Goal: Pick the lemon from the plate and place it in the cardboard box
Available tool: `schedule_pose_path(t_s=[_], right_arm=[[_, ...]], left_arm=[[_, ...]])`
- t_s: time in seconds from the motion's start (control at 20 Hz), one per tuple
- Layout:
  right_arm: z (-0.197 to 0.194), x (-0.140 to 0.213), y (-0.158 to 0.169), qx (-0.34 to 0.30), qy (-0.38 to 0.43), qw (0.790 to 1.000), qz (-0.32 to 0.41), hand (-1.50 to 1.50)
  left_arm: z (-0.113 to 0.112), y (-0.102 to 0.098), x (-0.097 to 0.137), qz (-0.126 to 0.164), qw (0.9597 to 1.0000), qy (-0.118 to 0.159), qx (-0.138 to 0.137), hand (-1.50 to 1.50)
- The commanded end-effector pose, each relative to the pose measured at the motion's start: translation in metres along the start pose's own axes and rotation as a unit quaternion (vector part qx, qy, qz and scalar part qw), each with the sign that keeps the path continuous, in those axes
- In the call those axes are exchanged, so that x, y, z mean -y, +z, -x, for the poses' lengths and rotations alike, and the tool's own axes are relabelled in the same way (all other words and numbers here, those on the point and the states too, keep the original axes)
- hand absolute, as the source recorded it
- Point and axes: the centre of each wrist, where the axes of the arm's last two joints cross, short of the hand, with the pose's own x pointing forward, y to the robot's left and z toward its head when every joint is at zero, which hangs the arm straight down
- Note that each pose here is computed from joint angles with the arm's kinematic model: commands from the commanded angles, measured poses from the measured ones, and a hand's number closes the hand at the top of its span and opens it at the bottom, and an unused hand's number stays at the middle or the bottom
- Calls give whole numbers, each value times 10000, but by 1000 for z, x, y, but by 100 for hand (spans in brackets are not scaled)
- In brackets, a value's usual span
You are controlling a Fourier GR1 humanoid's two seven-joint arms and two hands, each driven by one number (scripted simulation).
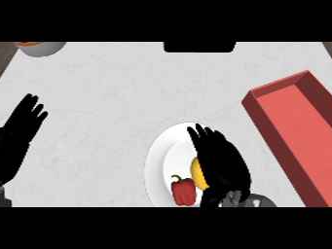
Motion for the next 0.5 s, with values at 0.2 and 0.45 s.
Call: schedule_pose_path(t_s=[0.2,0.45], right_arm=[[-8,-16,-10,-310,198,9992,-171,-150],[0,-20,-17,-321,248,9986,-333,-150]], left_arm=[[1,-10,19,13,10000,48,21,0],[9,3,-5,-50,9999,-72,48,0]])
